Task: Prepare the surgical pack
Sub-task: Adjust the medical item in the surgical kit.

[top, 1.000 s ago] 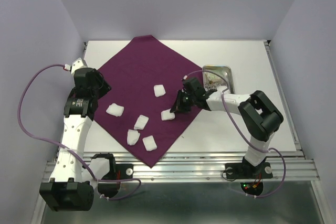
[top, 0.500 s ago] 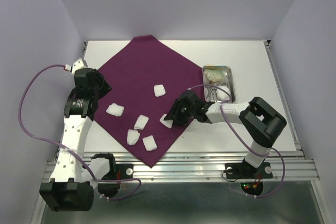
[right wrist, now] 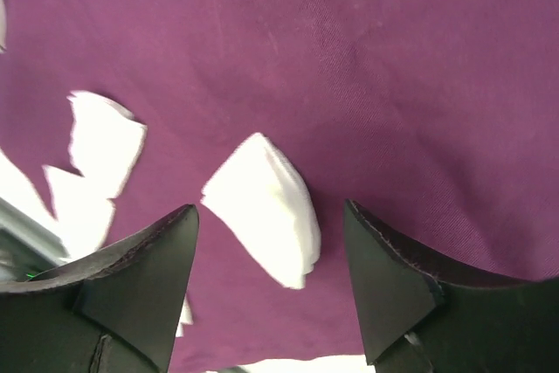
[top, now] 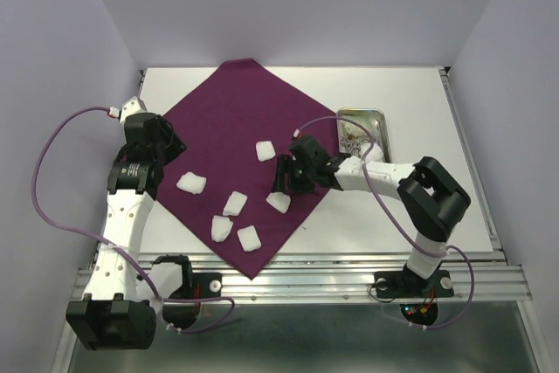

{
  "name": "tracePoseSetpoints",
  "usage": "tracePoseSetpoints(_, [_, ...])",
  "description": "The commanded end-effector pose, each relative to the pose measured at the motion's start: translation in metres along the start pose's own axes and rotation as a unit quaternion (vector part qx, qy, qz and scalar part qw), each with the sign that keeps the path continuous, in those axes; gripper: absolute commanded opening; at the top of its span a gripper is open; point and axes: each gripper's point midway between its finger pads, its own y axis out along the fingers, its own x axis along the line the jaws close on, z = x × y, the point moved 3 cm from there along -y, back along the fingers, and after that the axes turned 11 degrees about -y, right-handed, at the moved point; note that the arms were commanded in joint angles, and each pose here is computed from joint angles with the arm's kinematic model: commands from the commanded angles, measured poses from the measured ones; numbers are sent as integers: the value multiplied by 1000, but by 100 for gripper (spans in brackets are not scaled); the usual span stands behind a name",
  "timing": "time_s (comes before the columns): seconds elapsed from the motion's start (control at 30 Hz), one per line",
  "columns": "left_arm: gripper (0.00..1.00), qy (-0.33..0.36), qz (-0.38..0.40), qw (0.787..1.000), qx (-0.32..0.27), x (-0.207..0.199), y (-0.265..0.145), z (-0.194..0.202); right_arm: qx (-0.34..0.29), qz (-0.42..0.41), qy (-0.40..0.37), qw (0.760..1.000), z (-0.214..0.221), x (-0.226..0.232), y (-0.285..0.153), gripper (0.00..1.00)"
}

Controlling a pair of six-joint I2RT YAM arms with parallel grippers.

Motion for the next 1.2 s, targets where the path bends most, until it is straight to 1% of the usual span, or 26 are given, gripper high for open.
tracePoseSetpoints(0.0, [54,3,12,1000,-20,-5,-3,-10,39,-7,-84,996,1,-9,4,71])
tracePoseSetpoints(0.07, [54,4,11,1000,-23,-5,-5,-11,50,-29,-108,992,-1,-6,5,71])
tracePoseSetpoints(0.1, [54,4,9,1000,-24,-4,-5,-11,72,-49,-113,990,6,-3,7,70])
tracePoseSetpoints(0.27, [54,5,7,1000,-28,-3,-7,-12,114,-94,-133,980,19,4,10,60])
tracePoseSetpoints(0.37, [54,5,5,1000,-26,-1,-7,-11,130,-109,-132,977,25,6,10,51])
tracePoseSetpoints(0.4, [54,5,6,1000,-25,-1,-7,-10,130,-109,-131,977,25,6,10,49])
tracePoseSetpoints(0.43, [54,5,7,1000,-25,-2,-7,-10,129,-110,-132,977,25,7,10,42])
tracePoseSetpoints(0.5, [54,7,8,1000,-23,-2,-6,-10,131,-120,-132,975,24,10,9,35])
tracePoseSetpoints(0.6, [54,9,7,1000,-24,-2,-7,-10,130,-129,-133,974,22,15,7,28])
tracePoseSetpoints(0.63, [54,9,7,1000,-25,-2,-7,-11,130,-135,-133,973,20,17,6,23])
tracePoseSetpoints(0.67, [54,10,7,1000,-25,-2,-8,-11,125,-134,-130,974,16,16,5,18])
tracePoseSetpoints(0.77, [54,10,4,1000,-25,-1,-8,-11,117,-130,-125,977,11,14,3,11])
tracePoseSetpoints(0.8, [54,10,5,1000,-26,-1,-8,-11,110,-127,-126,978,7,15,1,6])
tracePoseSetpoints(0.9, [54,11,4,1000,-26,0,-8,-11,92,-121,-120,981,-4,14,-4,1])
tracePoseSetpoints(1.03, [54,10,3,1000,-25,0,-7,-10,48,-118,-97,987,-33,12,-15,1])
tracePoseSetpoints(1.17, [54,8,2,1000,-24,1,-6,-9,-17,-106,-57,993,-72,12,-24,1])
